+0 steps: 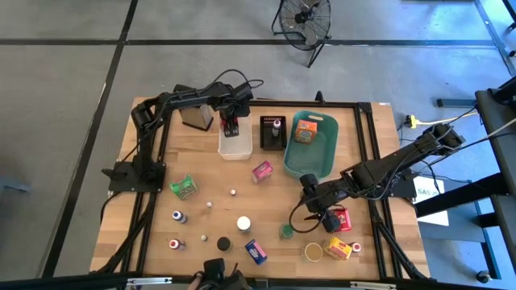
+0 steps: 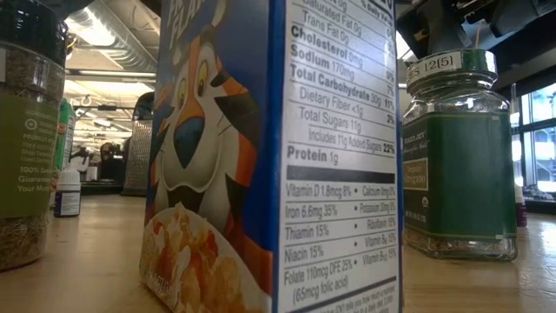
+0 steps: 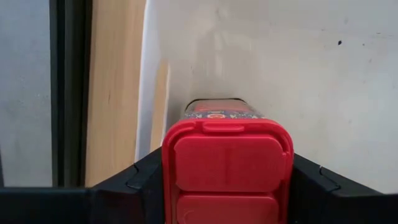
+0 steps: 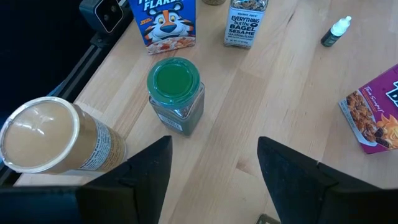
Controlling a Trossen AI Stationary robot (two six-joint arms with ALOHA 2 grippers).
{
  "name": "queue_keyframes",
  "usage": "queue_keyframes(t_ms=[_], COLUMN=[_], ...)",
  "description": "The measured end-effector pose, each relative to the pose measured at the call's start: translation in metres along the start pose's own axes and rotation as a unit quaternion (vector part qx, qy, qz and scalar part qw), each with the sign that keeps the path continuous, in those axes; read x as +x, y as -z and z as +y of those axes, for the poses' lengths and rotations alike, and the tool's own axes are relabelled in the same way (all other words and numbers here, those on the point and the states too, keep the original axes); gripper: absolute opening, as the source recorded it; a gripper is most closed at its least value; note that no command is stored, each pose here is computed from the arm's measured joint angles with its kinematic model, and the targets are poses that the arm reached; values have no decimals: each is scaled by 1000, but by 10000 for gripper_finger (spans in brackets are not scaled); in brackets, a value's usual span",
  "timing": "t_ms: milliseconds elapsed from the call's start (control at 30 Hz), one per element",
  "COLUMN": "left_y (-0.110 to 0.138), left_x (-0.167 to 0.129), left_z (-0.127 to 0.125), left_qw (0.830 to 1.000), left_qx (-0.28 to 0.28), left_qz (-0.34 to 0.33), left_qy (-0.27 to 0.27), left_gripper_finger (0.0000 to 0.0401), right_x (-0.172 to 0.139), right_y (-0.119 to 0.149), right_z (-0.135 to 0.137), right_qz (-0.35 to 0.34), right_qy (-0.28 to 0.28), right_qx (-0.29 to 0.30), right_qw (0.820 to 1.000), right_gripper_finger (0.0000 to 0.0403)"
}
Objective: Pick & Place Kitchen Items
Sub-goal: Put the red spice can into the white bin
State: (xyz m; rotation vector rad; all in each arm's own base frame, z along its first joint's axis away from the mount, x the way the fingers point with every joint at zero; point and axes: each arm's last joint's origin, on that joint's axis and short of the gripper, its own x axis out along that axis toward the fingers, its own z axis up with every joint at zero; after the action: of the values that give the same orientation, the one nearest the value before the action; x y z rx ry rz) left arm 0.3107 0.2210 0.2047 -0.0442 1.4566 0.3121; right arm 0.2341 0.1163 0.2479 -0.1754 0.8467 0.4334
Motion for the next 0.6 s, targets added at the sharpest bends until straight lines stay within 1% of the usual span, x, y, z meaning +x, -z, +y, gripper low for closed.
queue_keyframes(t_ms=[167,367,600], left_y=[0,-2,-2], left_x=[1,1,1], left_z=[0,-1,0], left_qw=[1000,1000,1000], left_qx=[6,8,8], left_qz=[-1,-17,-17], left_qy=[0,17,17], left_gripper_finger=[223,222,223], right_x=[0,0,0], right_y=[0,0,0], right_z=[0,0,0], right_qz=[0,0,1], right_qy=[0,0,0], right_qx=[0,0,0], right_qw=[1000,1000,1000], right_gripper_finger=[239,239,239])
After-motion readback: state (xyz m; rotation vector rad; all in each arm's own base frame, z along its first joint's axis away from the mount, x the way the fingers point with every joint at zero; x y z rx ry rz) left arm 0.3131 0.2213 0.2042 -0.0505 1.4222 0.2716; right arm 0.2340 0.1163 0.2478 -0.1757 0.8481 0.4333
